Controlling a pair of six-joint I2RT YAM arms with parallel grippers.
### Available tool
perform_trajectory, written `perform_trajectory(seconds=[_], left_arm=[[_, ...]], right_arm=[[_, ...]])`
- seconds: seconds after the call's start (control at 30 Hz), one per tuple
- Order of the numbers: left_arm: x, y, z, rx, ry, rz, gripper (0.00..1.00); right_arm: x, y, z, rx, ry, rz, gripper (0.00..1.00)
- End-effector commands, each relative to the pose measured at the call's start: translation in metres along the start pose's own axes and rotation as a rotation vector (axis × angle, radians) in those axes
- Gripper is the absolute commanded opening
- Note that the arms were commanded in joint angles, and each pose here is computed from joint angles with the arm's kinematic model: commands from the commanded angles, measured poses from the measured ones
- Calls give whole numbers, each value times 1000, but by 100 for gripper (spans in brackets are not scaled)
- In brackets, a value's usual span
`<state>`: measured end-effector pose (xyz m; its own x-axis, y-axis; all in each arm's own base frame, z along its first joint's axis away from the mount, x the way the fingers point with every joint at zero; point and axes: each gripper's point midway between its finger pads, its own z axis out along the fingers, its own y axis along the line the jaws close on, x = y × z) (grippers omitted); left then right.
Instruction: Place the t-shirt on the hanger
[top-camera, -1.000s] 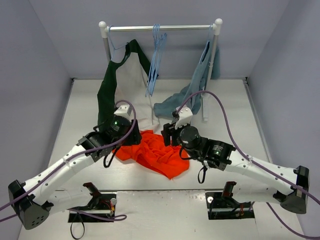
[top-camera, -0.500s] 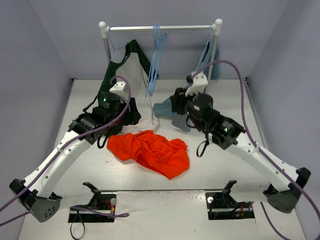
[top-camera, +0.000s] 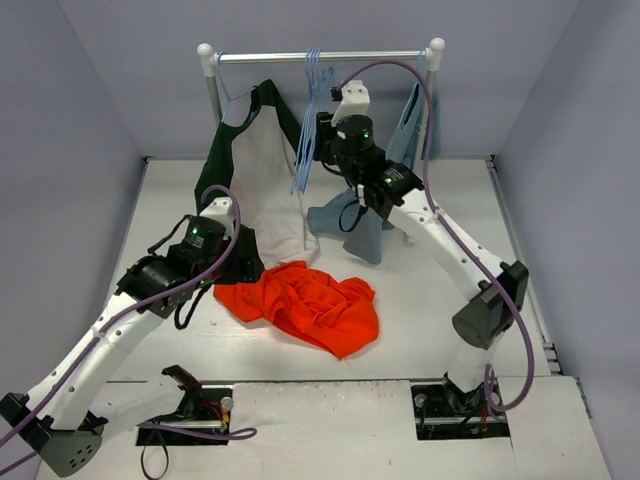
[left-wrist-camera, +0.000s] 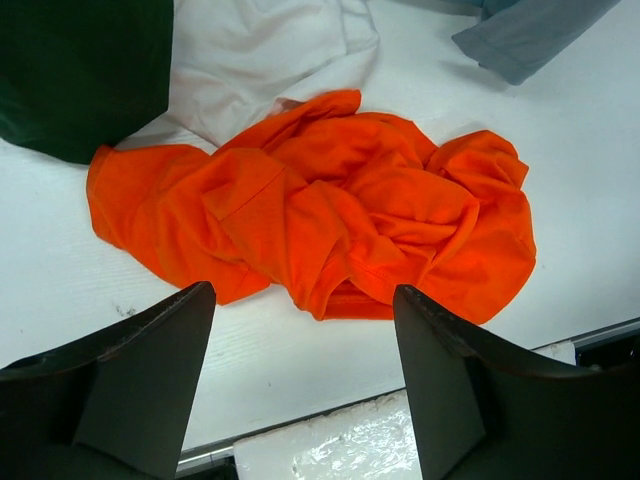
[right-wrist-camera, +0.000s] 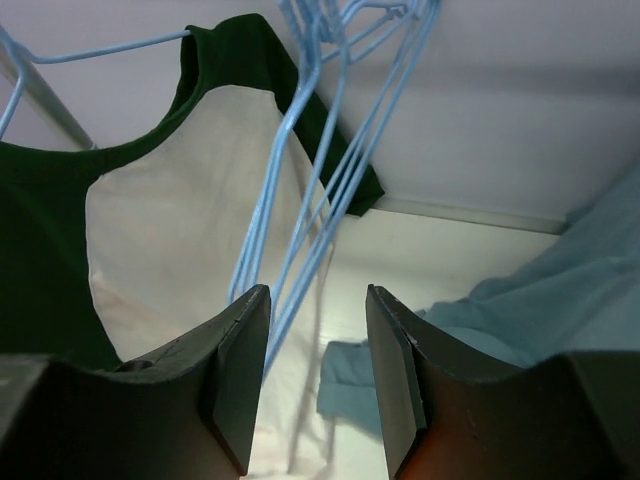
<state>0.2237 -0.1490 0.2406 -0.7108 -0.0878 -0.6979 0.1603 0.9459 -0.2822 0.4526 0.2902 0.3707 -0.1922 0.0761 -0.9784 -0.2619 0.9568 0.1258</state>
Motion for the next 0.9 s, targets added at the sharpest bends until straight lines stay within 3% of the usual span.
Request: perform_trajectory(seconds=[0.0,0.47,0.87], left_arm=[[0,3,-6,-7,-20,-41,68],[8,7,-7,-9,-11,-39,68],[12,9,-4,-17,1,-34,68]], right_arm=[[-48,5,13,13,-140,35,40],[-23,-2,52,70,-120,53,40],[-16,-3,58,35,-99,50,36]])
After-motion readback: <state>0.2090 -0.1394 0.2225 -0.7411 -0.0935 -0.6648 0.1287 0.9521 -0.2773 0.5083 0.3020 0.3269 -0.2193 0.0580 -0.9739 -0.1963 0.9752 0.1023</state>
